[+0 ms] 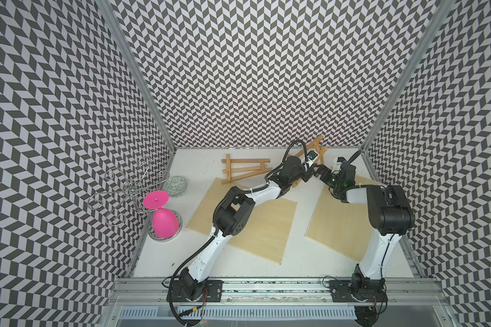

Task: Assemble the easel
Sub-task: Place the easel at the center of the board.

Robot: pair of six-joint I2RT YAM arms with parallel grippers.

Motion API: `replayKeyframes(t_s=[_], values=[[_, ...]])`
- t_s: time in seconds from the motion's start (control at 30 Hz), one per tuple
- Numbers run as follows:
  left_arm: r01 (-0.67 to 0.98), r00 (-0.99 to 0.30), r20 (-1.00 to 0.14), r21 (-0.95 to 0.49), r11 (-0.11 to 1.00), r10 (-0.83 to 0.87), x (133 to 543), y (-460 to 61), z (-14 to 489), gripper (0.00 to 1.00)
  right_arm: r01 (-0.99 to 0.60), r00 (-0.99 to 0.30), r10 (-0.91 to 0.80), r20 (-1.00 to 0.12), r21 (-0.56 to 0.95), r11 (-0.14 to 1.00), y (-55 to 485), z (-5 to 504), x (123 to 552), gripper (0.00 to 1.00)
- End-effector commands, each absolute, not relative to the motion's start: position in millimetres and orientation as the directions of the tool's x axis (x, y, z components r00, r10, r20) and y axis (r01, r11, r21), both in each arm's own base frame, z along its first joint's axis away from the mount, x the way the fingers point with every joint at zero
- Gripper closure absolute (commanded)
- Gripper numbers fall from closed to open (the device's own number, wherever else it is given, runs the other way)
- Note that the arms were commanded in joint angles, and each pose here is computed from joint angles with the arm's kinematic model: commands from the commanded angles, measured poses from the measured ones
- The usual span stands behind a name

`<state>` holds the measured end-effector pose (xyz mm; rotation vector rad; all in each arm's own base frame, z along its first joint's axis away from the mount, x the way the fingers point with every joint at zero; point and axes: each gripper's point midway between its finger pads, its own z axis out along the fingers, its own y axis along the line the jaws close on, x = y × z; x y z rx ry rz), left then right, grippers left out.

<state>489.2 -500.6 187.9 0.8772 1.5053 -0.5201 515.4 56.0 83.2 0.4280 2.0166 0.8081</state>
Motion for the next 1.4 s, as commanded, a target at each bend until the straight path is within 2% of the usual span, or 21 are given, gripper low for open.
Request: replayKeyframes(t_s=[0.0, 0.63, 1.23, 1.37], values=[[0.782, 0.037, -0.973, 0.17, 0.6, 0.228, 499, -496, 186, 1.0, -0.05, -0.459, 0.59, -0.664, 0.682, 0.729, 50, 122, 518, 0.01], [0.767, -0.067, -0.955, 0.136, 0.627, 0.288, 523, -472, 165, 1.0, 0.049, -0.418, 0.613, -0.671, 0.657, 0.752, 33, 147, 484, 0.01], [0.762, -0.053, -0.952, 0.157, 0.628, 0.303, 523, -464, 189, 0.51, 0.04, -0.408, 0.593, -0.695, 0.635, 0.771, 39, 163, 460, 0.01], [0.765, -0.047, -0.957, 0.15, 0.626, 0.286, 517, -463, 206, 0.44, 0.032, -0.399, 0.589, -0.703, 0.631, 0.775, 39, 172, 456, 0.01]])
